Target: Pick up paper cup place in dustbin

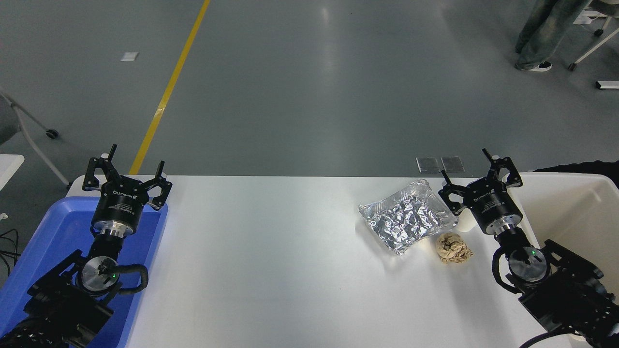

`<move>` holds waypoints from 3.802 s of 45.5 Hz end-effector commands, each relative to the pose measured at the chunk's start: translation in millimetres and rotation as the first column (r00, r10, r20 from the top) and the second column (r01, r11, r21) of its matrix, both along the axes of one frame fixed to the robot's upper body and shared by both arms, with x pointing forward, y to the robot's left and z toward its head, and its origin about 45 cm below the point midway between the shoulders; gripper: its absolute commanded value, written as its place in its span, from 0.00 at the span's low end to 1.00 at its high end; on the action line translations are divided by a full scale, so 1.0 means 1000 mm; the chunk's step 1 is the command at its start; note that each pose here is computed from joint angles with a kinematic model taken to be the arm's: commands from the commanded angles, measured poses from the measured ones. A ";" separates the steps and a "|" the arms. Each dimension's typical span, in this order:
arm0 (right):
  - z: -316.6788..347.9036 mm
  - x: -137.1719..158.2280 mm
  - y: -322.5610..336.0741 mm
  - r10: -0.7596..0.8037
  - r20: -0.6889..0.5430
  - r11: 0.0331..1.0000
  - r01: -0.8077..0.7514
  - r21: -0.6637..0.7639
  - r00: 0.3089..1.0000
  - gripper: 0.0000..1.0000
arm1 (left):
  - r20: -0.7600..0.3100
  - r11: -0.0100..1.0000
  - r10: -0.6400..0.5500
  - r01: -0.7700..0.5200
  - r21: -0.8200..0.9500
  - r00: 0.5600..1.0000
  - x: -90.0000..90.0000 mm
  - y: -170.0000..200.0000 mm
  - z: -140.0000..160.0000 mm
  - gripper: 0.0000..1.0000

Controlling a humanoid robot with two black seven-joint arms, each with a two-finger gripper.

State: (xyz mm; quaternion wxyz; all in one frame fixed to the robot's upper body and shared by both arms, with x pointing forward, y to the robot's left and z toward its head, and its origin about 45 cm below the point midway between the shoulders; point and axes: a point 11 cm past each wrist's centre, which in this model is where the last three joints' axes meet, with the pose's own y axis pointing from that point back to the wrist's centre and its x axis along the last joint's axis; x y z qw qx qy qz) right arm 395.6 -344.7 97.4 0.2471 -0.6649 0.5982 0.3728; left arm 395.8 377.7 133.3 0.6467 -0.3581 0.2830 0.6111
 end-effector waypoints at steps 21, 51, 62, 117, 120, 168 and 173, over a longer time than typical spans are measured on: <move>0.128 0.077 0.067 0.634 -0.079 0.511 -0.494 -0.703 0.769 1.00 | 0.001 1.000 0.000 0.000 0.001 1.000 0.000 0.000 0.000 1.00; 0.254 0.020 0.137 0.484 -0.857 -0.752 -0.418 -0.510 0.174 1.00 | 0.002 1.000 0.002 -0.002 -0.001 1.000 0.000 0.001 0.001 1.00; 0.281 -0.022 0.132 0.398 -0.910 -0.819 -0.403 -0.409 0.115 1.00 | 0.001 1.000 0.003 -0.003 0.000 1.000 0.000 0.001 0.000 1.00; 0.175 0.012 -0.033 0.149 -0.959 -0.831 -0.496 -0.254 0.241 1.00 | 0.005 1.000 0.003 -0.003 -0.001 1.000 0.001 0.001 0.001 1.00; 0.153 0.022 -0.046 0.126 -0.940 -0.837 -0.475 -0.272 0.317 1.00 | 0.004 1.000 0.002 -0.002 -0.001 1.000 0.001 0.001 0.001 1.00; 0.015 0.015 -0.059 0.034 -0.826 -0.788 -0.493 -0.368 0.562 0.78 | 0.004 1.000 0.002 -0.002 -0.001 1.000 0.001 0.001 0.001 1.00; 0.012 0.014 -0.058 0.036 -0.823 -0.783 -0.496 -0.375 0.567 0.40 | 0.004 1.000 0.002 -0.002 -0.001 1.000 0.001 0.001 0.001 1.00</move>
